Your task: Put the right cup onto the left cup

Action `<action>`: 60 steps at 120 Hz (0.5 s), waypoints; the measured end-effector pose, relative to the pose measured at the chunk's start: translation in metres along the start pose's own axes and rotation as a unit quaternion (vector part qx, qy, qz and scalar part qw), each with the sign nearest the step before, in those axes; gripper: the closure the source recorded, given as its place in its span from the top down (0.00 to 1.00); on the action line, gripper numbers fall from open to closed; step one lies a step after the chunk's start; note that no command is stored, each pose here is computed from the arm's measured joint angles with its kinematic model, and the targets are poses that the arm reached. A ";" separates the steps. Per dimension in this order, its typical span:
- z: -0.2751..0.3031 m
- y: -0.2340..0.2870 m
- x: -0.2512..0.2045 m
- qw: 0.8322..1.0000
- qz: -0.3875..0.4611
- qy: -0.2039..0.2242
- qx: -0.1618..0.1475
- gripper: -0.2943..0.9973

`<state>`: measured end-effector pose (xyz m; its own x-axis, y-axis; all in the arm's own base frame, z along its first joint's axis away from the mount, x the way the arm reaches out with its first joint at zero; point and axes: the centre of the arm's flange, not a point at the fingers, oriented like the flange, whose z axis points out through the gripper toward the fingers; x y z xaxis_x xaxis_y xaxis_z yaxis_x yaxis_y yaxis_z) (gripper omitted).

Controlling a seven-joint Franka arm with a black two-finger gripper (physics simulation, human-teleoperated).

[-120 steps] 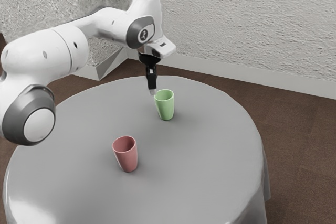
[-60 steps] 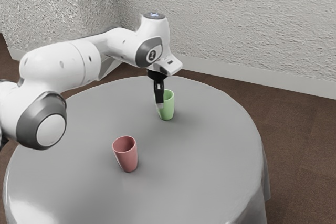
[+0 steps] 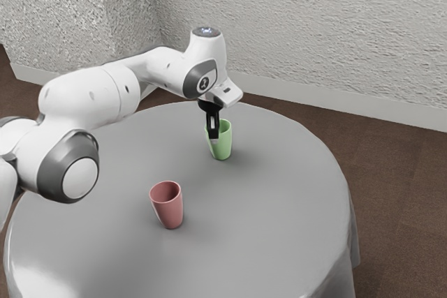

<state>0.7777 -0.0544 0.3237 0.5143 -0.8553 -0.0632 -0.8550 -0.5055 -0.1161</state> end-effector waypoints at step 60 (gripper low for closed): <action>-0.014 0.000 0.005 1.000 0.006 0.006 0.010 0.17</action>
<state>0.7789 -0.0601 0.3370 0.5030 -0.8627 -0.0525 -0.8594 -0.4929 -0.1360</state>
